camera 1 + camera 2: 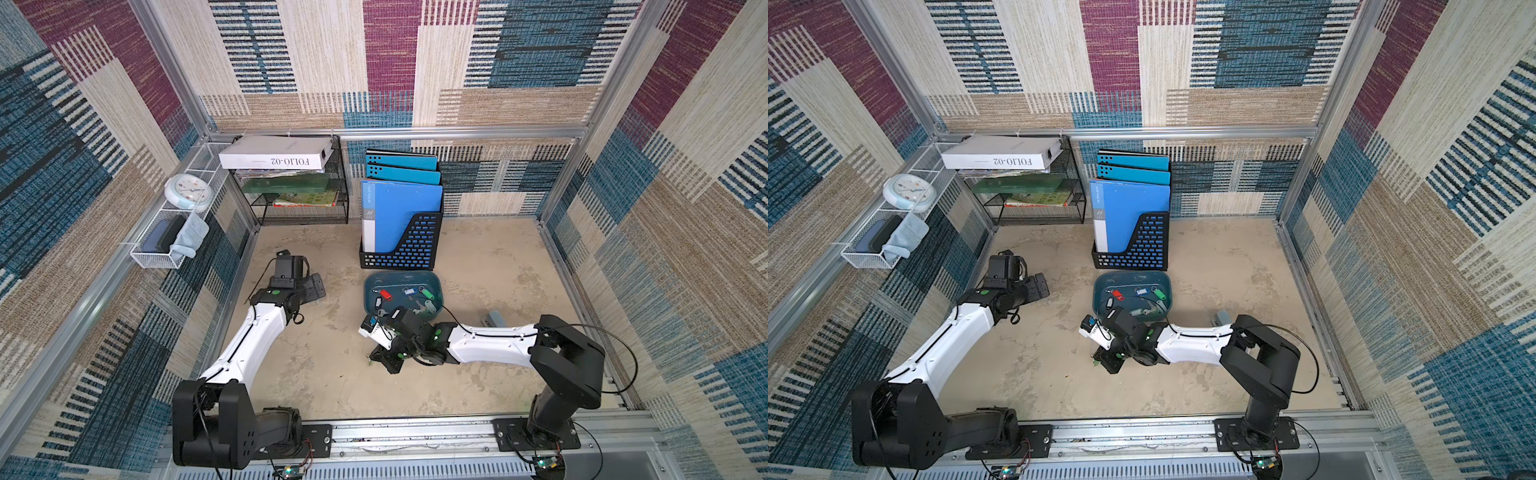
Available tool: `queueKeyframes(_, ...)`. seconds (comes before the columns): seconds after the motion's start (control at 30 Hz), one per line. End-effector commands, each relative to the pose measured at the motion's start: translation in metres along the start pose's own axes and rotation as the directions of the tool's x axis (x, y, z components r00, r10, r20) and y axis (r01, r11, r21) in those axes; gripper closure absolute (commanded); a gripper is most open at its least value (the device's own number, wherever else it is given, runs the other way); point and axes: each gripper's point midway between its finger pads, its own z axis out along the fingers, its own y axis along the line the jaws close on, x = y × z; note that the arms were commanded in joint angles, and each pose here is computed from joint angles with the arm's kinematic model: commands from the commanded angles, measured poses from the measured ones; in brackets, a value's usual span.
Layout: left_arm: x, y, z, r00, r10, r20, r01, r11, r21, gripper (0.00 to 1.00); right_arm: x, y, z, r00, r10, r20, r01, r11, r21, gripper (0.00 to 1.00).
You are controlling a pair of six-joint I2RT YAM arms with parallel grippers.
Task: Take the keys out of the storage box
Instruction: Place the key at the center of the board.
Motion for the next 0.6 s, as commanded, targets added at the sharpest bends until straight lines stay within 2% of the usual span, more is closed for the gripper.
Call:
queueKeyframes(0.0, 0.0, -0.002, 0.001, 1.0, 0.001, -0.012, -0.001, 1.0, 0.008, 0.01, -0.004, -0.009, 0.009, 1.0, 0.003, 0.01, -0.003, 0.999, 0.036, 1.0)
queueKeyframes(0.13, 0.001, -0.002, 0.003, 1.0, 0.005, -0.021, -0.005, 1.0, 0.005, 0.01, 0.004, -0.02, 0.019, 1.0, 0.011, -0.024, -0.009, 0.996, 0.088, 1.0)
queueKeyframes(0.3, 0.002, -0.002, 0.005, 1.0, 0.006, -0.028, -0.005, 1.0, 0.003, 0.01, 0.01, -0.046, 0.021, 0.998, 0.025, -0.052, -0.013, 0.977, 0.213, 1.0)
queueKeyframes(0.57, 0.003, -0.001, 0.007, 0.999, 0.009, -0.038, -0.009, 1.0, -0.009, 0.01, 0.008, -0.065, 0.029, 0.996, 0.012, -0.085, 0.012, 0.961, 0.276, 1.0)
